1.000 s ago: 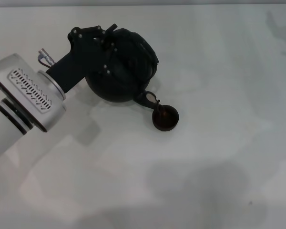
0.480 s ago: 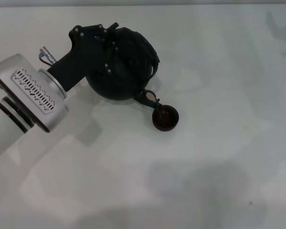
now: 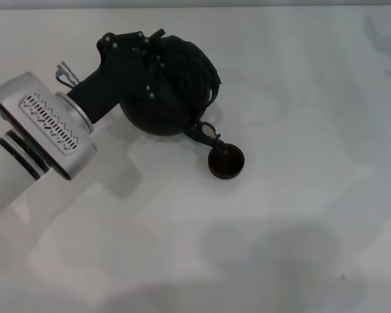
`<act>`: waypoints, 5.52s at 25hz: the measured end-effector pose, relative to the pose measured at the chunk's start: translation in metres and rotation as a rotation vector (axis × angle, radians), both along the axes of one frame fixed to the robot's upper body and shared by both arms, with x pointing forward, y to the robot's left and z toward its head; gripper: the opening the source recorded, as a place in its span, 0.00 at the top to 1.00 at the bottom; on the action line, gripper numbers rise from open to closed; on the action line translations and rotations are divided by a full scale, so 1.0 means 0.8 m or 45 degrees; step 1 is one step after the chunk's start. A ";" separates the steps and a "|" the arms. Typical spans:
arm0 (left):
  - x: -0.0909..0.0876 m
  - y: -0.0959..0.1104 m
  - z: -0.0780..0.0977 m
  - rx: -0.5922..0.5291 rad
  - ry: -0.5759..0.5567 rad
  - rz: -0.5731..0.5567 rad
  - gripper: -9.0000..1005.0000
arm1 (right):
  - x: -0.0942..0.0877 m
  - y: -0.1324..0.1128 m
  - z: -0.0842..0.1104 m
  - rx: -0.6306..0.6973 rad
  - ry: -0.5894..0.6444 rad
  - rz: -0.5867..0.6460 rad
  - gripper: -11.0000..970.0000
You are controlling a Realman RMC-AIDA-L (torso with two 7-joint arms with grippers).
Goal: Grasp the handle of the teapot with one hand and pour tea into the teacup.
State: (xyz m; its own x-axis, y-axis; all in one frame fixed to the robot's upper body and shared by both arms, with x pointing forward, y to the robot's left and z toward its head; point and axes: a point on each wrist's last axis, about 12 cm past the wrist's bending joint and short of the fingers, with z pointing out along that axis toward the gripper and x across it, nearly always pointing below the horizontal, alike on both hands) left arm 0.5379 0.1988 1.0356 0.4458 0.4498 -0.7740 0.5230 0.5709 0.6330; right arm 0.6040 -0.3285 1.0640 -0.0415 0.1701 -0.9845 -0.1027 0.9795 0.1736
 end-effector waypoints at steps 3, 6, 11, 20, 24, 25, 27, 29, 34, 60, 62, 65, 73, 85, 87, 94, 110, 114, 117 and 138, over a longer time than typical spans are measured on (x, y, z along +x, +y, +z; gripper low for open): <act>0.000 -0.001 0.000 0.017 -0.014 0.000 0.89 | 0.000 0.000 0.000 0.000 0.000 -0.001 0.13; 0.001 -0.003 0.001 0.019 -0.023 -0.003 0.89 | 0.000 0.000 0.000 0.000 0.000 0.001 0.13; 0.000 -0.003 0.001 0.017 -0.020 -0.001 0.89 | 0.000 0.000 0.000 -0.002 0.001 0.003 0.13; -0.006 0.003 -0.004 -0.098 0.084 0.037 0.89 | 0.000 0.001 0.000 -0.002 0.001 0.004 0.13; -0.009 0.005 -0.006 -0.126 0.110 0.059 0.89 | 0.000 0.001 0.000 -0.003 0.001 0.004 0.13; -0.009 0.005 -0.006 -0.143 0.124 0.066 0.89 | 0.000 0.001 0.000 -0.003 0.001 0.004 0.13; -0.010 0.008 -0.007 -0.190 0.155 0.093 0.89 | 0.000 0.001 0.000 -0.002 0.001 0.004 0.13; -0.010 0.010 -0.007 -0.220 0.170 0.114 0.89 | 0.000 0.001 0.000 -0.002 0.001 0.004 0.13; -0.013 0.024 -0.008 -0.458 0.264 0.271 0.89 | 0.001 0.001 0.000 -0.004 0.002 0.006 0.13; -0.053 0.054 -0.040 -0.690 0.464 0.592 0.85 | 0.004 0.002 0.003 -0.002 -0.002 0.004 0.13; -0.053 0.054 -0.041 -0.689 0.465 0.593 0.85 | 0.004 0.002 0.003 -0.002 -0.002 0.003 0.13; -0.053 0.055 -0.041 -0.690 0.466 0.594 0.84 | 0.004 0.001 0.003 -0.001 -0.003 0.002 0.13; -0.055 0.059 -0.043 -0.709 0.485 0.602 0.82 | 0.003 0.001 0.002 0.000 -0.002 -0.001 0.13; -0.056 0.064 -0.047 -0.799 0.562 0.616 0.72 | 0.004 0.002 0.003 0.000 -0.006 0.003 0.13; -0.056 0.064 -0.046 -0.800 0.561 0.614 0.68 | 0.004 0.002 0.003 0.000 -0.007 0.003 0.13; -0.056 0.061 -0.044 -0.810 0.554 0.596 0.54 | 0.003 0.001 0.003 -0.001 -0.005 0.002 0.13; -0.098 0.081 -0.038 -0.952 0.420 0.604 0.30 | 0.003 -0.002 0.003 -0.002 -0.004 -0.005 0.13; -0.101 0.093 -0.034 -1.007 0.367 0.655 0.31 | 0.001 -0.003 0.001 -0.002 0.001 -0.010 0.13; -0.099 0.107 -0.033 -1.054 0.338 0.728 0.31 | -0.003 -0.005 -0.002 -0.004 0.010 -0.013 0.13; -0.053 0.163 -0.014 -1.124 0.190 0.927 0.32 | -0.053 -0.027 -0.032 0.013 0.031 -0.058 0.13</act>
